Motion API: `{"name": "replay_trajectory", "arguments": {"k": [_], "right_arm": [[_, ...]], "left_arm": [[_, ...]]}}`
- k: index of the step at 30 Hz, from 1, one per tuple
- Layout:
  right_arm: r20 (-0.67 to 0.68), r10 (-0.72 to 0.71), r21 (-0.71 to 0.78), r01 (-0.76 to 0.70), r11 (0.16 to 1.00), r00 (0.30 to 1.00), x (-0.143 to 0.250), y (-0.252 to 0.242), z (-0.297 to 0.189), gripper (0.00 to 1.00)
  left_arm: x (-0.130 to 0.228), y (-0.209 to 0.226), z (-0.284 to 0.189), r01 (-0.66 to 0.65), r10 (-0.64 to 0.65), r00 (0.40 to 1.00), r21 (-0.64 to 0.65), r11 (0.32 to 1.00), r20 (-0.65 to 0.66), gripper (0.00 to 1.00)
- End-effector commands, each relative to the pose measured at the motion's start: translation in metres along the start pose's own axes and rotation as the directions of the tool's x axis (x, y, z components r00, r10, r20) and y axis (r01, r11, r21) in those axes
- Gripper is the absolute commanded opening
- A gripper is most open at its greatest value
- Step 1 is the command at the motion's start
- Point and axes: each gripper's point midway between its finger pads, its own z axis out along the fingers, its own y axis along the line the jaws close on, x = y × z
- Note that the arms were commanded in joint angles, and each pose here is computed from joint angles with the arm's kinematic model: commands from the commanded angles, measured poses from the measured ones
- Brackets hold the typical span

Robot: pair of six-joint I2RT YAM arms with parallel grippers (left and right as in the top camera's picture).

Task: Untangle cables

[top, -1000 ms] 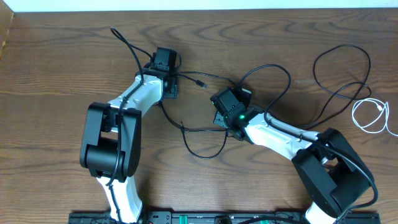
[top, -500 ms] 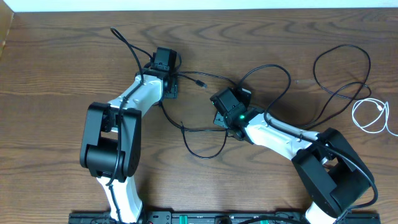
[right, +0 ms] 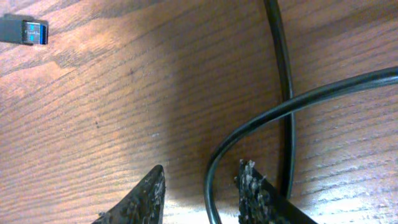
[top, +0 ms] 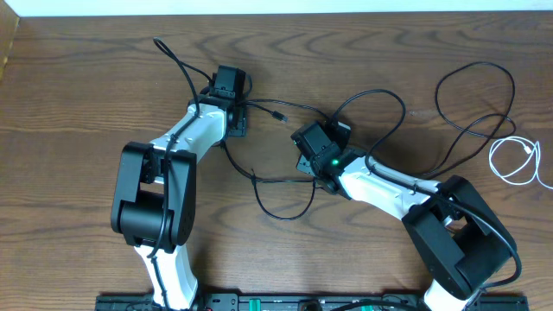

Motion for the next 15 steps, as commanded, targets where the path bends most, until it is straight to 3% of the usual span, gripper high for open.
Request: {"name": "replay_trajectory", "arguments": {"k": [1, 15], "right_arm": [[-0.032, 0.006, 0.05, -0.005, 0.999, 0.999, 0.0124, -0.0139, 0.0129, 0.35], [-0.032, 0.006, 0.05, -0.004, 0.999, 0.999, 0.0124, -0.014, 0.0129, 0.37]], "left_arm": [[0.0015, 0.0018, -0.0015, 0.012, -0.012, 1.0, -0.003, 1.0, -0.001, 0.81], [0.0015, 0.0018, -0.0015, 0.012, -0.012, 1.0, -0.003, 1.0, -0.001, 0.81]]}}
